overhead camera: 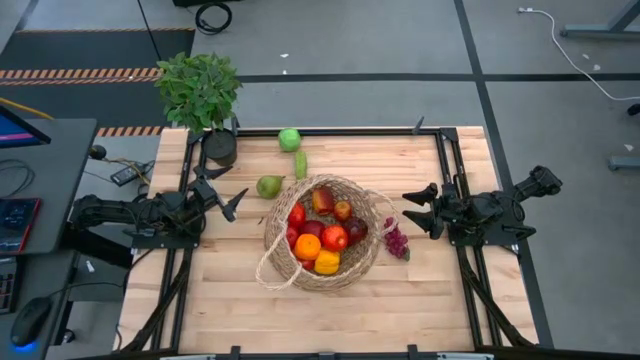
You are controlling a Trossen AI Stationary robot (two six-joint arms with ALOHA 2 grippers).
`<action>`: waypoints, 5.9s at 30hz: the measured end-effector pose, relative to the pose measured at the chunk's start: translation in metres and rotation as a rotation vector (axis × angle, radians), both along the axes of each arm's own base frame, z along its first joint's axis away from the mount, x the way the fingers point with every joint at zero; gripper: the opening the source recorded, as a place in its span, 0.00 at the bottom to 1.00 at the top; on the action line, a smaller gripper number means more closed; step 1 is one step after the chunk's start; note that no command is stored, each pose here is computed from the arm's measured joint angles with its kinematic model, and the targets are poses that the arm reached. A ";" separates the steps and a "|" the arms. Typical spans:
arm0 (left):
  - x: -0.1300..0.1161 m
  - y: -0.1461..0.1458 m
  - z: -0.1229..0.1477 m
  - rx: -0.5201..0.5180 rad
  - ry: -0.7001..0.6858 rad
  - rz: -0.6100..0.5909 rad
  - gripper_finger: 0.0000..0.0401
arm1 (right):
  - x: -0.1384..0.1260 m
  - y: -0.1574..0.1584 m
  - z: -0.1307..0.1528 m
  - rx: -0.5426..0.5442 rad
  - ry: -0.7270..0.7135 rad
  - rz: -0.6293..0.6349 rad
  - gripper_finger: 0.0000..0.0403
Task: Build produce basket
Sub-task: Put the pear into the woven basket
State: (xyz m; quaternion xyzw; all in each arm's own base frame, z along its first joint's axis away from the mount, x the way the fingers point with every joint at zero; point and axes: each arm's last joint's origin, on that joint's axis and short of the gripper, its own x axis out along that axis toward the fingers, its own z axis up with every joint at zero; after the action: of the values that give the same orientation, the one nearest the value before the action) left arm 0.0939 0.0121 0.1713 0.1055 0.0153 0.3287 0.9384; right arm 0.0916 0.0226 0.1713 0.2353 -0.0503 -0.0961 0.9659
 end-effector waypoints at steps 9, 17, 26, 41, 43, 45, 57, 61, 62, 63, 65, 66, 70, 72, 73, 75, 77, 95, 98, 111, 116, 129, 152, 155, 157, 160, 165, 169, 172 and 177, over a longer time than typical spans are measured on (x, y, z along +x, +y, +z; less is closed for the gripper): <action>0.000 0.000 0.000 0.000 0.000 0.000 0.97 | 0.000 0.000 0.000 0.000 0.000 0.000 0.87; 0.000 0.000 0.000 0.000 0.000 0.000 0.97 | 0.000 0.000 0.000 0.000 0.000 0.000 0.87; 0.001 -0.001 0.003 -0.164 -0.152 -0.065 0.97 | 0.000 0.000 0.000 0.000 0.000 0.000 0.87; 0.001 -0.003 0.006 -1.062 -0.804 -0.190 0.97 | 0.000 0.000 0.000 0.000 0.000 0.000 0.87; 0.001 -0.003 0.006 -1.092 -0.824 -0.191 0.97 | 0.000 0.000 0.000 0.000 0.000 0.000 0.87; 0.001 -0.003 0.006 -1.088 -0.821 -0.189 0.97 | 0.000 0.000 0.000 0.000 0.000 0.000 0.87; 0.002 -0.003 0.005 -1.101 -0.811 -0.199 0.97 | 0.000 0.000 0.000 0.000 0.000 0.000 0.87; 0.003 -0.005 0.009 -1.126 -0.759 -0.282 0.97 | 0.000 0.000 0.000 0.000 0.000 0.000 0.87; 0.003 -0.006 0.012 -1.131 -0.756 -0.299 0.97 | 0.000 0.000 0.000 0.000 0.000 0.000 0.87; 0.003 -0.006 0.017 -1.134 -0.757 -0.315 0.97 | 0.000 0.000 0.000 0.000 0.000 0.000 0.87; 0.004 -0.006 0.026 -1.136 -0.754 -0.326 0.97 | 0.000 0.000 0.000 0.000 0.000 0.000 0.87; 0.005 -0.006 0.028 -1.136 -0.741 -0.320 0.97 | 0.000 0.000 0.000 0.000 0.000 0.000 0.87; 0.013 -0.007 0.042 -1.116 -0.701 -0.294 0.97 | 0.000 0.000 0.000 0.000 0.000 0.000 0.87; 0.018 -0.007 0.047 -1.112 -0.672 -0.268 0.97 | 0.000 0.000 0.000 0.000 0.000 0.000 0.87; 0.021 -0.007 0.049 -1.109 -0.657 -0.256 0.97 | 0.000 0.000 0.000 0.000 0.000 0.000 0.87; 0.028 -0.007 0.054 -1.106 -0.637 -0.231 0.97 | 0.000 0.000 0.000 0.000 0.000 0.000 0.87; 0.034 -0.007 0.059 -1.100 -0.625 -0.207 0.97 | 0.000 0.000 0.000 0.000 0.000 0.000 0.87; 0.081 0.005 0.100 -1.054 -0.619 -0.043 0.97 | 0.000 0.000 0.000 0.000 0.000 0.000 0.87; 0.087 0.017 0.104 -1.052 -0.614 -0.032 0.97 | 0.000 0.000 0.000 0.001 -0.001 0.000 0.87; 0.106 0.057 0.085 -0.904 -0.081 0.157 0.97 | 0.000 0.000 0.000 0.000 0.000 0.000 0.87; 0.112 0.065 0.065 -0.835 0.100 0.243 0.97 | 0.000 0.000 0.000 0.000 -0.001 0.000 0.87; 0.132 0.083 0.013 -0.933 0.301 0.347 0.97 | 0.000 0.000 0.000 0.000 0.000 0.001 0.87; 0.129 0.085 -0.010 -1.052 0.490 0.325 0.92 | 0.000 0.000 0.000 0.000 0.000 0.001 0.87; 0.129 0.085 -0.010 -1.058 0.491 0.320 0.87 | 0.000 0.000 0.000 0.000 0.000 0.001 0.87; 0.129 0.085 -0.010 -1.061 0.488 0.321 0.85 | 0.000 0.000 0.000 0.000 -0.001 0.000 0.87; 0.127 0.085 -0.007 -1.077 0.477 0.316 0.84 | 0.000 0.000 0.000 0.000 0.000 0.001 0.87; 0.127 0.088 0.015 -1.076 0.377 0.294 0.83 | 0.000 0.000 0.000 0.000 -0.001 0.001 0.87; 0.132 0.091 0.045 -1.053 0.260 0.235 0.83 | 0.000 0.000 0.000 0.001 -0.001 0.001 0.87; 0.140 0.093 0.075 -1.034 0.147 0.151 0.83 | 0.000 0.000 0.000 0.000 -0.001 0.001 0.87; 0.154 0.098 0.131 -0.981 -0.008 0.022 0.84 | 0.000 0.000 0.000 0.001 -0.001 0.000 0.87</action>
State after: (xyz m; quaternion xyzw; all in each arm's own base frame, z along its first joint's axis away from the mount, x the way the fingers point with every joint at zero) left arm 0.2475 0.1100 0.3019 -0.3504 0.1657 0.2932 0.8739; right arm 0.0916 0.0226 0.1714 0.2356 -0.0507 -0.0960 0.9658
